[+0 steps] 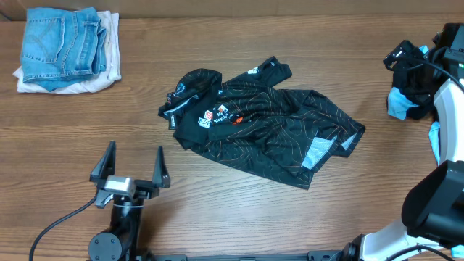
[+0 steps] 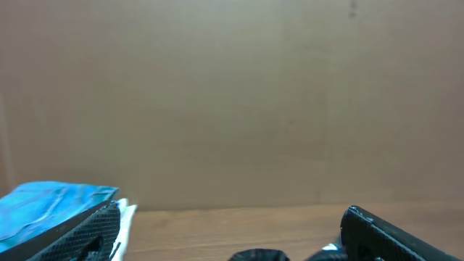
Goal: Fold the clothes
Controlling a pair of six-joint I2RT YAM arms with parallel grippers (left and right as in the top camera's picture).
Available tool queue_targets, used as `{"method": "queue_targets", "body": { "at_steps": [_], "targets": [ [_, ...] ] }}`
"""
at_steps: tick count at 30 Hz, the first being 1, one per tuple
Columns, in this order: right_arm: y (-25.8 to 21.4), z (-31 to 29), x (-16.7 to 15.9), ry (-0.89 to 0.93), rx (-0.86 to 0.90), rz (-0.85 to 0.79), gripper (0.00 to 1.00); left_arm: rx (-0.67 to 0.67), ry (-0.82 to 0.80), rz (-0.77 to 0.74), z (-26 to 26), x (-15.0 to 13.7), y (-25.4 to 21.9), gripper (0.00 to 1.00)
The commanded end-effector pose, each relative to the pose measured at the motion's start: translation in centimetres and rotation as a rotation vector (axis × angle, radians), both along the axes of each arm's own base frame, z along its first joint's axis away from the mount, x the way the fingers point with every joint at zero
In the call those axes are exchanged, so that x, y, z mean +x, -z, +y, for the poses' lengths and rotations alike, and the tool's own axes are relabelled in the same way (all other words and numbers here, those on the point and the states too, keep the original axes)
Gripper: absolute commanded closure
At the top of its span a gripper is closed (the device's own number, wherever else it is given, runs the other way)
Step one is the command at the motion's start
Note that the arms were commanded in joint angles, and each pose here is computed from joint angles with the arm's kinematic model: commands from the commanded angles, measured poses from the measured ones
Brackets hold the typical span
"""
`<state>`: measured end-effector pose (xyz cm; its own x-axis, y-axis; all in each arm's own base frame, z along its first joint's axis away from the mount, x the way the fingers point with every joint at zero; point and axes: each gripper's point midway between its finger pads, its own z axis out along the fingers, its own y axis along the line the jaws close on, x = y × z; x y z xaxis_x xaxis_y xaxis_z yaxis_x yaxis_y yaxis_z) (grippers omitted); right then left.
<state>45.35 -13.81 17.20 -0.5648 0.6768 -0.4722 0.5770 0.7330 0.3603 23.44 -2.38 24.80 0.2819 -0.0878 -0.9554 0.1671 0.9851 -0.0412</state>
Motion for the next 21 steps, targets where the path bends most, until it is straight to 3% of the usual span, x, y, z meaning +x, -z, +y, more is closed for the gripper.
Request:
{"method": "queue_targets", "body": {
  "at_steps": [1, 8, 13, 17, 21],
  "targets": [
    [-0.7, -0.3, 0.4, 0.012, -0.009, -0.016, 0.0, 0.03, 0.079, 0.011, -1.4, -0.1, -0.4, 0.0],
    [-0.7, -0.3, 0.4, 0.012, -0.009, -0.016, 0.0, 0.083, 0.108, 0.234, -1.9, 3.1, -2.3, 0.0],
    [-0.7, -0.3, 0.4, 0.012, -0.009, -0.016, 0.0, 0.164, 0.448, 0.433, -6.9, 6.5, -4.2, 0.0],
    [-0.7, -0.3, 0.4, 0.012, -0.009, -0.016, 0.0, 0.15, 0.724, 0.461, -10.2, 8.7, -5.3, 0.0],
    [-0.7, -0.3, 0.4, 0.012, -0.009, -0.016, 0.0, 0.161, 0.686, 0.578, -11.4, 12.4, -3.4, 0.0]
  ]
}}
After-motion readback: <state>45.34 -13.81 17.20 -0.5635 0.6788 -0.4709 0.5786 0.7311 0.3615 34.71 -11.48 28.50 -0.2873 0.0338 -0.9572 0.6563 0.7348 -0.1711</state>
